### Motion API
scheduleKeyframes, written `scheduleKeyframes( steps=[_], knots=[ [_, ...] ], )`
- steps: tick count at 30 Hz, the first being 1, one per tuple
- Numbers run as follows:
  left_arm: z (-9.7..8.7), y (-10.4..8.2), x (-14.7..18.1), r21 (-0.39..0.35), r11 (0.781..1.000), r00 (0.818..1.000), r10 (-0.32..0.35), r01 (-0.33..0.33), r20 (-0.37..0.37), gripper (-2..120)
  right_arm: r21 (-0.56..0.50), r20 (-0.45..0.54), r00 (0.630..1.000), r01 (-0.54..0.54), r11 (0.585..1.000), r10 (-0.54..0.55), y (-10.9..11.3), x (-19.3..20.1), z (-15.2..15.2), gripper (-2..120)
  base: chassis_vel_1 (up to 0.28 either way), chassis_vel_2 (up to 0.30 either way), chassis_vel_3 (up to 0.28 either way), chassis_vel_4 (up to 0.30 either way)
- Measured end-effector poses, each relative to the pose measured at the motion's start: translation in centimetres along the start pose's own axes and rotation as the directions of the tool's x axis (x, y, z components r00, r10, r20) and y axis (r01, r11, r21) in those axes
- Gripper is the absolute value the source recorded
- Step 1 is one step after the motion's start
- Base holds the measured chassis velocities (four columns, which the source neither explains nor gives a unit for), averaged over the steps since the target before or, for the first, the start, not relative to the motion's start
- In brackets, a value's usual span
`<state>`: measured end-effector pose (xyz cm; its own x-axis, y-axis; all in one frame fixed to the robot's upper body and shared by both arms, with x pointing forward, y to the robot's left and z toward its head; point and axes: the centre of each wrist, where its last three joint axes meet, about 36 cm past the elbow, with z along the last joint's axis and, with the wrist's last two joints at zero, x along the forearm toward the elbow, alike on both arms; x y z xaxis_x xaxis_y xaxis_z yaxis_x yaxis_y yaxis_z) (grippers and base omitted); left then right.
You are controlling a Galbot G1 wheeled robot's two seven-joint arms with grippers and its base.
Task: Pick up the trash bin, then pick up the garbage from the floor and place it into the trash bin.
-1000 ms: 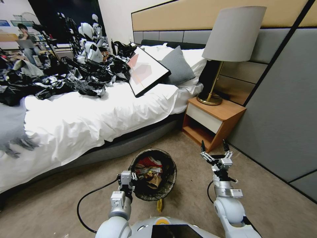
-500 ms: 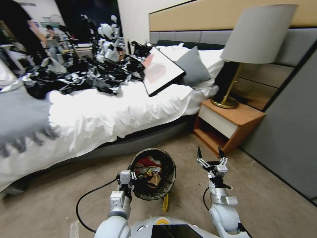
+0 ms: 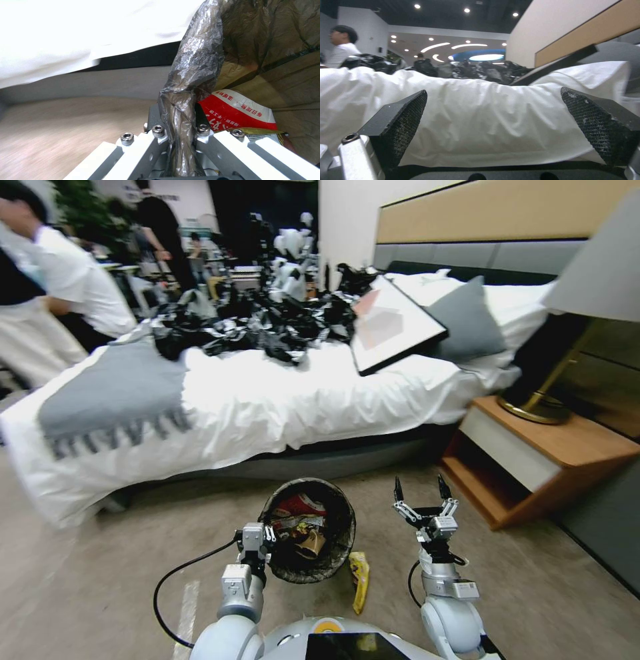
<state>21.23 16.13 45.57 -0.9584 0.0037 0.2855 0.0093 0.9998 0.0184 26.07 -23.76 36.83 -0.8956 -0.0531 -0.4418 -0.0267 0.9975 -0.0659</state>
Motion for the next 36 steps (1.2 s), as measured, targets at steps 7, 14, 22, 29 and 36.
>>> scheduleKeyframes(
  steps=[7,14,22,29,36],
  knots=[
    [0.0,0.0,0.0,0.002,1.000,1.000,-0.002,0.002,0.000,0,0.004,0.005,1.000,0.003,1.000,-0.004,-0.1,-0.2,0.0,100,0.133,0.128,0.122,0.128],
    [0.0,0.0,0.0,0.003,1.000,1.000,-0.009,0.009,0.000,0,0.010,0.000,1.000,0.012,1.000,-0.012,-0.2,-0.2,0.1,100,0.075,0.070,0.075,0.084],
    [-0.1,0.0,-0.1,0.005,1.000,1.000,-0.010,0.010,0.002,0,0.022,-0.070,0.997,0.013,1.000,-0.011,-0.4,-0.1,-0.2,100,0.000,0.000,0.000,0.000],
    [-0.1,0.0,-0.1,0.007,1.000,1.000,-0.012,0.012,0.005,0,0.051,-0.357,0.933,-0.037,0.998,0.053,0.5,0.0,-2.0,100,0.000,0.000,0.000,0.000],
    [0.0,-0.1,-0.3,0.009,1.000,1.000,-0.010,0.010,0.008,0,0.092,-0.592,0.800,-0.059,0.994,0.102,1.2,-0.1,-3.5,100,0.000,0.000,0.000,0.000]
  ],
)
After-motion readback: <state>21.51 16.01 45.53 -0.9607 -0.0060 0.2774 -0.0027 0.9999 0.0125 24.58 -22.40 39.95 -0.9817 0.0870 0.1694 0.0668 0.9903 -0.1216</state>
